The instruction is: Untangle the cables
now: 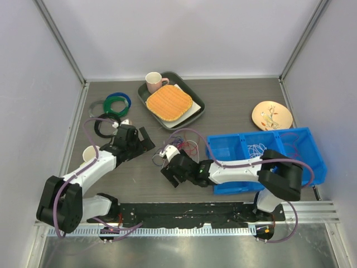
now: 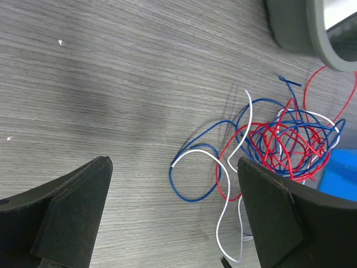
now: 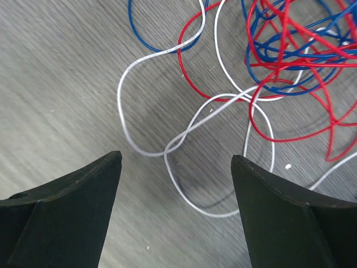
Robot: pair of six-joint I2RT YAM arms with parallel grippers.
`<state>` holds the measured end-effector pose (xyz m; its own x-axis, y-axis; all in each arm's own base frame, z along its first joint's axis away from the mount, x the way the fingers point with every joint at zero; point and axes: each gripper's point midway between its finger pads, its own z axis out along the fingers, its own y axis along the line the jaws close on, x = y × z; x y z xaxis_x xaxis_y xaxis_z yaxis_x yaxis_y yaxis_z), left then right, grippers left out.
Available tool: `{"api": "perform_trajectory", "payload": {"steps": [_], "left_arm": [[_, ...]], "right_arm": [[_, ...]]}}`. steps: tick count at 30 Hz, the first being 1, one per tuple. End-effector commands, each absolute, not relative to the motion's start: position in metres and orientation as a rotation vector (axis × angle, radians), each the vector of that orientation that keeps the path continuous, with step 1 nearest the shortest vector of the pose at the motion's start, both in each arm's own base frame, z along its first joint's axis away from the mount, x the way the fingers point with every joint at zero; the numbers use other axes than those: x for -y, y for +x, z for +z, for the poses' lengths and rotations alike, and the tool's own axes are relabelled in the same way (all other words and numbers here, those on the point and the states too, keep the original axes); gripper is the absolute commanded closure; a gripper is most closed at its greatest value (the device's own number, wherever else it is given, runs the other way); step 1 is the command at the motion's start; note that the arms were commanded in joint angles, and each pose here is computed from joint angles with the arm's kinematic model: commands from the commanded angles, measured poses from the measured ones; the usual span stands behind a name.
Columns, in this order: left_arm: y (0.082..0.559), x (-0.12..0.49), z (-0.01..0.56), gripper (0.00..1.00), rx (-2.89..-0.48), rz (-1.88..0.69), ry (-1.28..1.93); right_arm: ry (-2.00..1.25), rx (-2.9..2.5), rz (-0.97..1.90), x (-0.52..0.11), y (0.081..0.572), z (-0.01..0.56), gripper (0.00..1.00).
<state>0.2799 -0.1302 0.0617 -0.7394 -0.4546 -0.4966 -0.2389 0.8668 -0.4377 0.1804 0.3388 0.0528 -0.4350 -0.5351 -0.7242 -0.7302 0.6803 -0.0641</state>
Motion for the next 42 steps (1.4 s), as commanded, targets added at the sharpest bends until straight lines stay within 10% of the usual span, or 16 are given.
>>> {"api": "perform_trajectory", "payload": {"steps": [1,5,8,10,32,42], "left_arm": [[0.281,0.129,0.076,0.00,-2.370,-0.493,-0.502],[0.280,0.129,0.083,0.00,-2.348,-0.499,-0.499],[0.280,0.129,0.086,0.00,-2.334,-0.507,-0.492],[0.278,0.130,0.085,0.00,-2.336,-0.517,-0.482],[0.270,0.174,0.101,0.00,-2.293,-0.848,-0.289],[0.266,0.223,0.121,0.00,-2.251,-1.183,-0.143]], "right_arm": [[-0.863,-2.075,0.364,-0.368,0.201,0.061,0.16],[-0.805,-2.083,0.311,-0.370,0.211,0.050,0.32],[-0.793,-2.074,0.359,-0.376,0.209,0.060,0.85],[-0.793,-2.034,0.420,-0.382,0.203,0.087,0.99],[-0.426,-1.379,0.694,-0.327,0.205,0.483,0.99],[-0.423,-1.247,0.728,-0.309,0.195,0.540,0.99]]}}
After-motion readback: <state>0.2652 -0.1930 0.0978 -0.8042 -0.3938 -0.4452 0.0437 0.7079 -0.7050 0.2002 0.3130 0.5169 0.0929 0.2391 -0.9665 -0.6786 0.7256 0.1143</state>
